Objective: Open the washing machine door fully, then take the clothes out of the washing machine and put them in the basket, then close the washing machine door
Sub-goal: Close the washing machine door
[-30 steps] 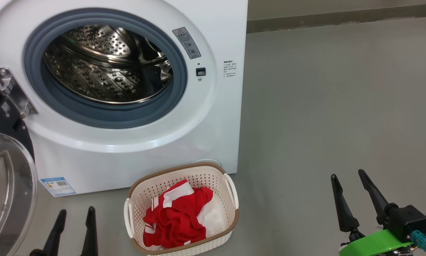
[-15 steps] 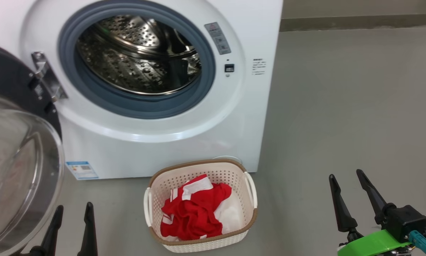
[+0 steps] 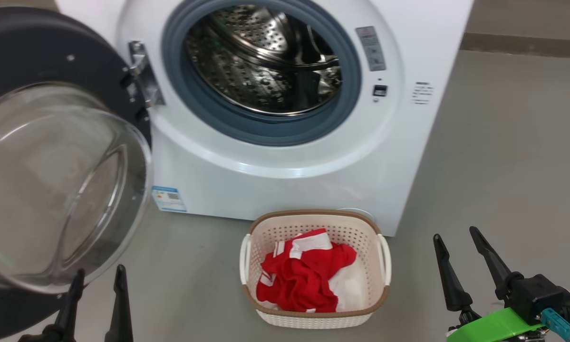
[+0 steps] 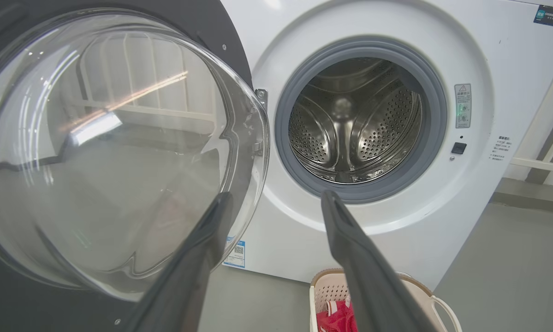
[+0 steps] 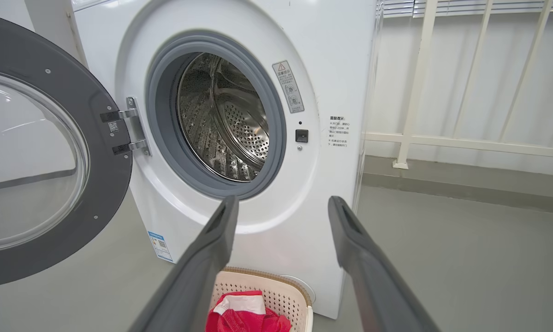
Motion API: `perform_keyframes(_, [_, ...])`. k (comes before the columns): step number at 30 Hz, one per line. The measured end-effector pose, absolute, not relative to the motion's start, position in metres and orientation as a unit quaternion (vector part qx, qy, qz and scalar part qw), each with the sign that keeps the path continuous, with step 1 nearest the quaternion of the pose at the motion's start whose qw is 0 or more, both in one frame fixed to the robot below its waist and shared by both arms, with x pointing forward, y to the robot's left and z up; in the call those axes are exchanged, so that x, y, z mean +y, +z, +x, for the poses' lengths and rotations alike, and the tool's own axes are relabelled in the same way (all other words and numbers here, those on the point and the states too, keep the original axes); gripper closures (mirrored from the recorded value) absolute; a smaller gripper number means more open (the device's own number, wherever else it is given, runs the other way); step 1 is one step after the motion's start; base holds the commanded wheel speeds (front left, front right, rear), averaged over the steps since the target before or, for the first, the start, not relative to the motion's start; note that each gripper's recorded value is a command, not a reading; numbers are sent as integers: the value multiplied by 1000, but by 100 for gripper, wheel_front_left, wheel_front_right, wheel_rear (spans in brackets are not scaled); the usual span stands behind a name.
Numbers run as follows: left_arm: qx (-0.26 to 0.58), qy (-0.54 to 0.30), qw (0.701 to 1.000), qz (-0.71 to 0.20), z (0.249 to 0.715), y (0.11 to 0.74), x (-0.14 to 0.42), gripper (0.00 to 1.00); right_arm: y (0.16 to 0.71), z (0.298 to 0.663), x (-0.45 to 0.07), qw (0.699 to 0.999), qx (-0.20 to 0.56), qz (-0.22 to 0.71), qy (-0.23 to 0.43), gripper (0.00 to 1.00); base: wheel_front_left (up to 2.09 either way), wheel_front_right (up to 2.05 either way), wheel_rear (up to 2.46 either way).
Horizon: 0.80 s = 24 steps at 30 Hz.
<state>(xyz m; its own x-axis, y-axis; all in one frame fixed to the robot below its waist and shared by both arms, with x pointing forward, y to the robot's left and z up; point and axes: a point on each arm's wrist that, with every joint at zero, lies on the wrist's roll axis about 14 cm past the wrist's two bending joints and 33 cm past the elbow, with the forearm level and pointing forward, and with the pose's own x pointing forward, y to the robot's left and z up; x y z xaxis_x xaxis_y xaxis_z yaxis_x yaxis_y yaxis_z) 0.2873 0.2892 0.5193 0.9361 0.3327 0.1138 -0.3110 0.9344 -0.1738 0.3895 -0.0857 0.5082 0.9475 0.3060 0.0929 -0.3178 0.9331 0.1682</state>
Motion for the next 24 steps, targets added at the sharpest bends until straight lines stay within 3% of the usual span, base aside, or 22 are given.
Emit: perform_keyframes(24, [-84,311,946,-38,200,529,354,0,525,388,11,950,-42,90,295,0,0,0,0])
